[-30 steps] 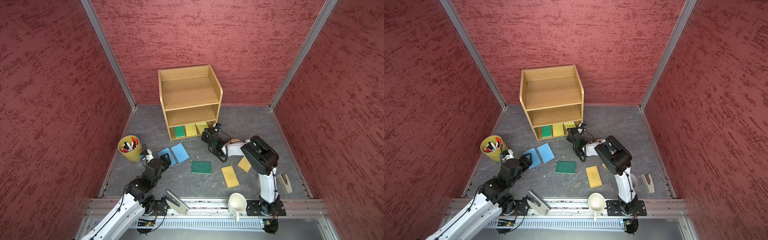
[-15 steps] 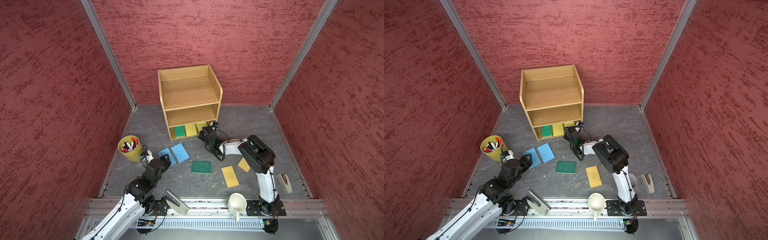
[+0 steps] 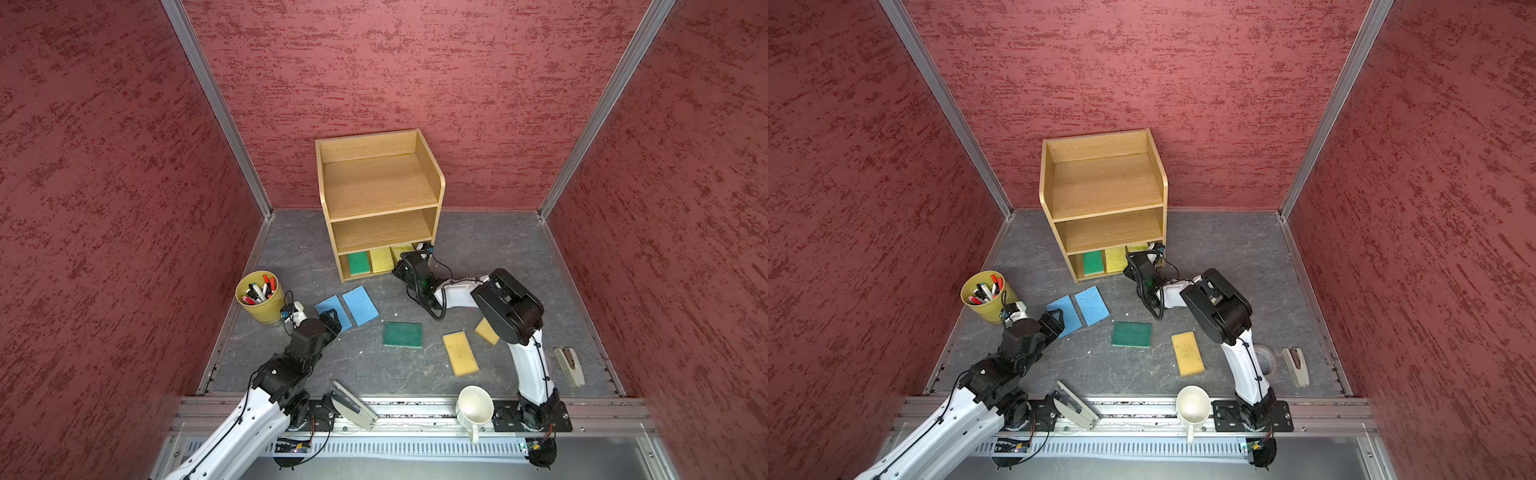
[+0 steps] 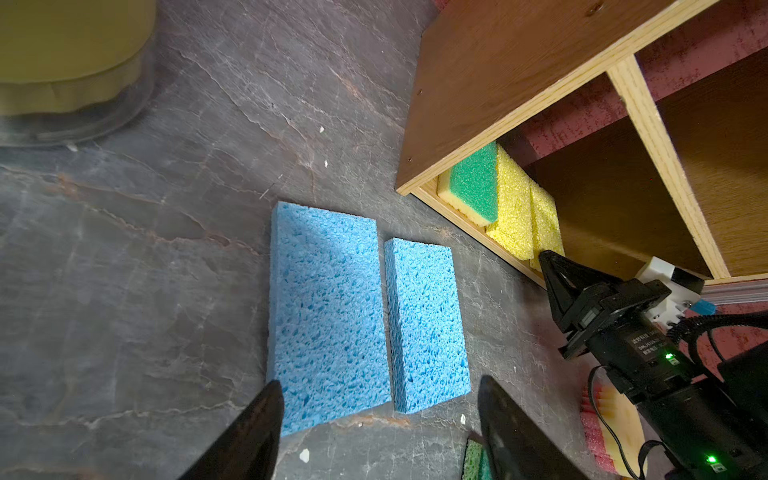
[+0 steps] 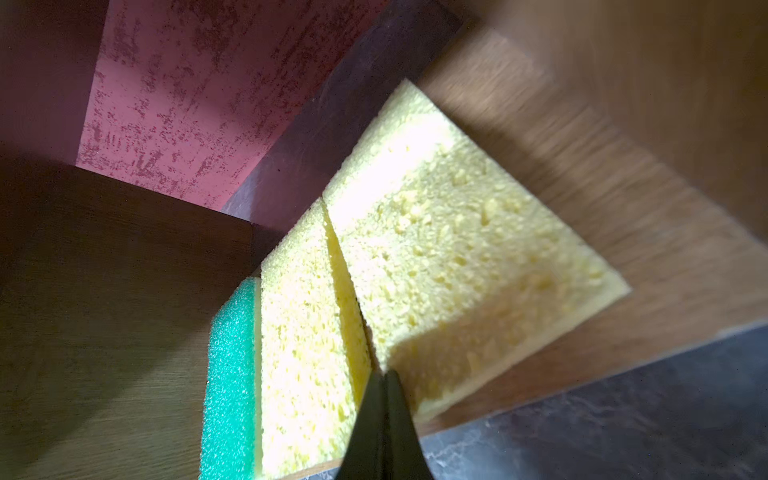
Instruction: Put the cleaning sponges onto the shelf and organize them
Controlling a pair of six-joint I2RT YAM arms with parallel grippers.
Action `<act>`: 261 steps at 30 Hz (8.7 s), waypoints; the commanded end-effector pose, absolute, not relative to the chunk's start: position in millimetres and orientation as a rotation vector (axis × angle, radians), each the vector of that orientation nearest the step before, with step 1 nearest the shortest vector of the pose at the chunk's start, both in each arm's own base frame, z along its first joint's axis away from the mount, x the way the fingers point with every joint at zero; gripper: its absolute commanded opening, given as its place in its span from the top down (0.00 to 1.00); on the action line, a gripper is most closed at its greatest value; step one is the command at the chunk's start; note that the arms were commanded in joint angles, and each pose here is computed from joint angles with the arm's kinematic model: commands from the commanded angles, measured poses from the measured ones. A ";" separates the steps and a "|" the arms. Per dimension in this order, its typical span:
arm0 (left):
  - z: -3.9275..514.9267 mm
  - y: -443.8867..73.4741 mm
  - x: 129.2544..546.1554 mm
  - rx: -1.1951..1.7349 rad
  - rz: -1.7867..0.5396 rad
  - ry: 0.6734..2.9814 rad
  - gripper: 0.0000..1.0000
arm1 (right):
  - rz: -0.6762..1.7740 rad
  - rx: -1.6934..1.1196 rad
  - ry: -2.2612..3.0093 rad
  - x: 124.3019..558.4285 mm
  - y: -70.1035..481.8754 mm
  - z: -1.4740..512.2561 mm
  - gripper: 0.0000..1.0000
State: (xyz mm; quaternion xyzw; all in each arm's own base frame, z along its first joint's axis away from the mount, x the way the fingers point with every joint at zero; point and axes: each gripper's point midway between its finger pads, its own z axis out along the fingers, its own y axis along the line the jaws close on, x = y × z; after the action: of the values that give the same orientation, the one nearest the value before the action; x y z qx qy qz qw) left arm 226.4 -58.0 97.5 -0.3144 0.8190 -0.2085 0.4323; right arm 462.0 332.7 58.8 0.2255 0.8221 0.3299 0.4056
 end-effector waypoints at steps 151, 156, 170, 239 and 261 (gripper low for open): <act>87.4 -311.7 457.5 -0.037 -0.151 2.048 0.53 | 1.200 0.450 2.089 409.4 221.1 70.7 0.66; 78.2 -304.4 459.9 -0.137 -0.153 2.076 0.47 | 1.229 0.475 2.083 409.2 216.0 68.3 0.66; 50.4 -296.4 469.1 -0.301 -0.080 2.270 0.33 | 1.279 0.521 2.064 407.3 208.5 64.2 0.66; 133.8 -138.6 255.0 -0.531 -0.314 2.092 0.47 | 0.222 -0.560 1.950 425.9 293.9 80.3 0.61; 114.8 -65.9 237.8 -0.699 -0.299 2.059 0.44 | 0.396 -0.225 1.993 479.7 327.9 75.8 0.74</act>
State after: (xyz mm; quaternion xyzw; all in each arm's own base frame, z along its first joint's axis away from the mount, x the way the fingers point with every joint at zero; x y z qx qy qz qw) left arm 238.4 -65.0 121.1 -0.2888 0.8290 -0.1168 0.4644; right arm 463.5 327.5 57.9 -0.1471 0.8389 0.1423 0.5044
